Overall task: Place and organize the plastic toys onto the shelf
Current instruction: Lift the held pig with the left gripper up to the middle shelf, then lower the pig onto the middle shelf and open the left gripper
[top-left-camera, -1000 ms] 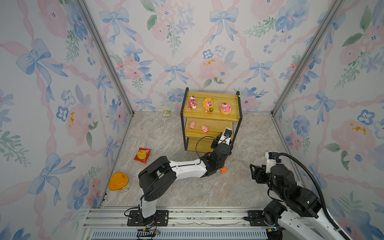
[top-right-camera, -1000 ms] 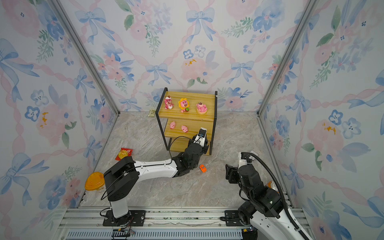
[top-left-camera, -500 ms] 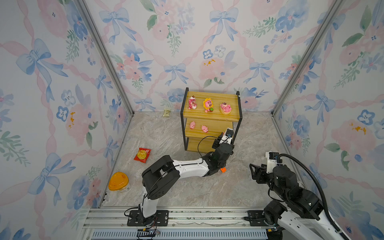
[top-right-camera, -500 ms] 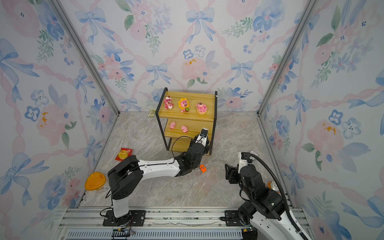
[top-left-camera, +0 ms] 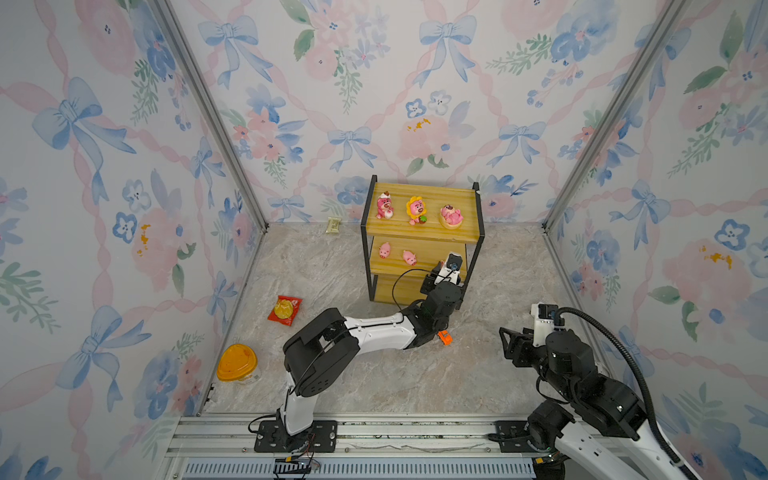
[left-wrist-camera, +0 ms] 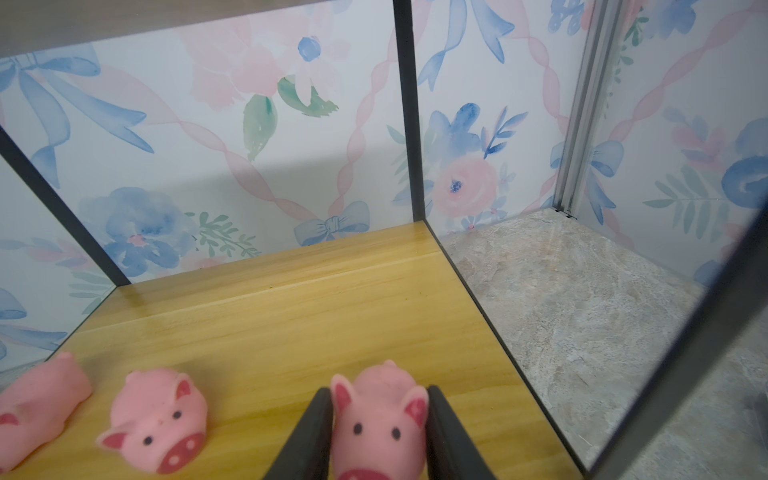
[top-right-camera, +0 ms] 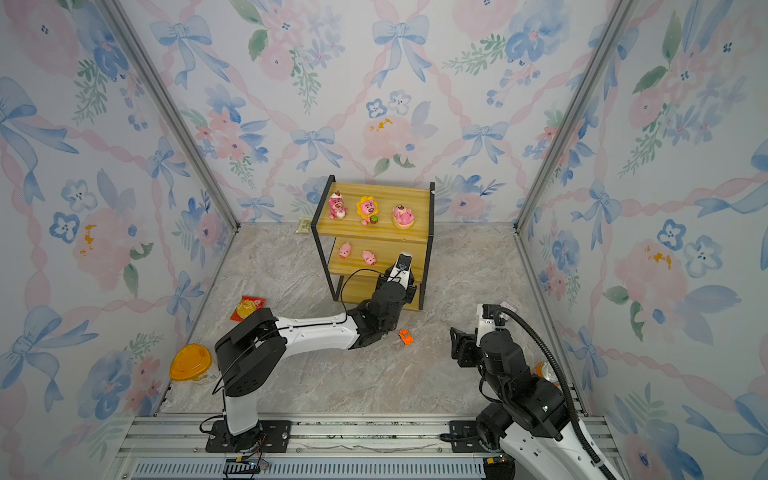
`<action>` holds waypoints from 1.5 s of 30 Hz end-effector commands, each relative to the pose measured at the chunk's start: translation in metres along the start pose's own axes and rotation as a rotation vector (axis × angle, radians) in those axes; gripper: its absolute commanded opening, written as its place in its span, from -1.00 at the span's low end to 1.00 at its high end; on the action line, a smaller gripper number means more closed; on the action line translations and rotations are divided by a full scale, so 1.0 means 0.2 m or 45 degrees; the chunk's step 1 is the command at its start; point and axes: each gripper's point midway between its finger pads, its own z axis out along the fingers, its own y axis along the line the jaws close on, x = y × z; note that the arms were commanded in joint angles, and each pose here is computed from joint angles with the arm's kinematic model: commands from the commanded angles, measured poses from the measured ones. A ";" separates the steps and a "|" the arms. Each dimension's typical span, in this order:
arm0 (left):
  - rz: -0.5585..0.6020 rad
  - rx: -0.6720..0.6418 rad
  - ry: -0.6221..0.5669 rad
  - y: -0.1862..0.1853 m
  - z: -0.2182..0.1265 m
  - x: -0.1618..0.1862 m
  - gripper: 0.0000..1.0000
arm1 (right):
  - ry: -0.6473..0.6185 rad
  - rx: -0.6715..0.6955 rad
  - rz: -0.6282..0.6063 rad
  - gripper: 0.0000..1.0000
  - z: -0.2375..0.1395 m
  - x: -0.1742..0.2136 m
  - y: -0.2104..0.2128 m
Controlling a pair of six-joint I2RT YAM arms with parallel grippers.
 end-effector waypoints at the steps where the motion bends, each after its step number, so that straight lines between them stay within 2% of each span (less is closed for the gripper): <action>1: -0.005 -0.002 0.016 -0.01 0.05 0.04 -0.25 | -0.016 0.024 -0.001 0.40 0.00 -0.01 -0.02; 17: 0.013 0.014 0.041 -0.05 0.11 0.08 -0.22 | -0.019 0.035 0.002 0.40 0.00 -0.01 -0.03; 45: -0.043 -0.017 0.042 -0.02 0.20 0.06 -0.16 | -0.021 0.041 0.003 0.40 0.00 -0.01 -0.04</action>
